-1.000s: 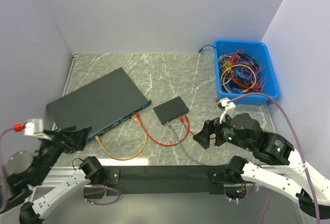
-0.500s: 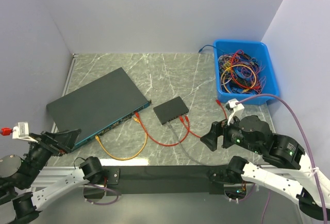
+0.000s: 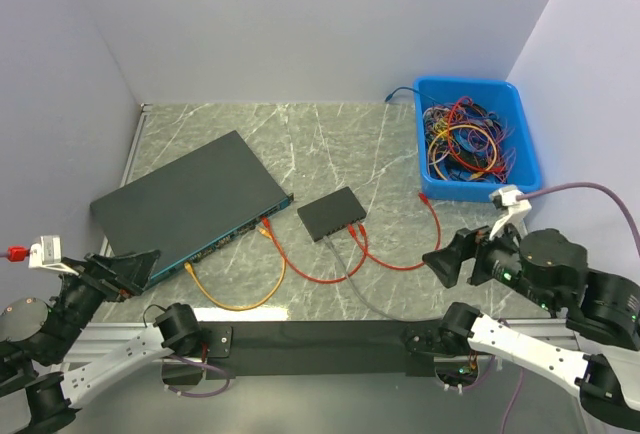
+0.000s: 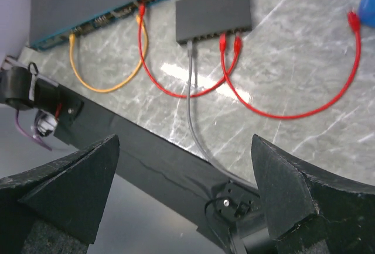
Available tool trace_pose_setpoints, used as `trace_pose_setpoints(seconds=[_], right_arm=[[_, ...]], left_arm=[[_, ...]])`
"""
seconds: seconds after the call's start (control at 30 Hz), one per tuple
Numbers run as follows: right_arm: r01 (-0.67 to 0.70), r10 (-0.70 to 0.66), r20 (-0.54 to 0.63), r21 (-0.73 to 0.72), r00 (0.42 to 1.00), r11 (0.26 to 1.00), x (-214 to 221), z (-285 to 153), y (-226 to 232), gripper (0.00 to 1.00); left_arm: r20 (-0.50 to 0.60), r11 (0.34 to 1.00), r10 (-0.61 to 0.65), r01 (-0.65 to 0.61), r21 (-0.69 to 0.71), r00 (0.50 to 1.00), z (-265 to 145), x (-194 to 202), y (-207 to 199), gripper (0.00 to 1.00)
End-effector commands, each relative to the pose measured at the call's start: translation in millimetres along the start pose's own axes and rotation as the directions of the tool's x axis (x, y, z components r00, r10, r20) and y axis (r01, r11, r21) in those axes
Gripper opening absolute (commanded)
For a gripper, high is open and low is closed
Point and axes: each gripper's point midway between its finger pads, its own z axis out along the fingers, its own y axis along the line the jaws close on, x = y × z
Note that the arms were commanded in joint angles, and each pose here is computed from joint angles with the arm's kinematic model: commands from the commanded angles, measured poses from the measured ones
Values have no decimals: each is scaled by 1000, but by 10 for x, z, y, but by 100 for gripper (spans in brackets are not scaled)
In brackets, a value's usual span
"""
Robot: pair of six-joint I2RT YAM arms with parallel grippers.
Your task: Insert the plug into the switch port
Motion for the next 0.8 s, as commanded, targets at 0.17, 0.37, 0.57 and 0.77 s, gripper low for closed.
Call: trace_pose_setpoints(seconds=[0.17,0.37,0.57,0.77], right_arm=[[52,-53,-13,-54,999,997,133,-55,-7,100],[74,-81,-64,-104,995,992,239,31,92,100],[90,-99,-74,-119,992,989,266,56,116,100],[92,-101,-65,-131,993,987,279,41,115,100]], left_arm=[[72,995,-91,87,47,993,-157,-103,136,99],[59,996,-74,71,48,996,-140,-86,107,99],[64,996,-77,74,51,995,-149,-90,114,99],[66,996,-81,78,49,995,-148,-94,117,99]])
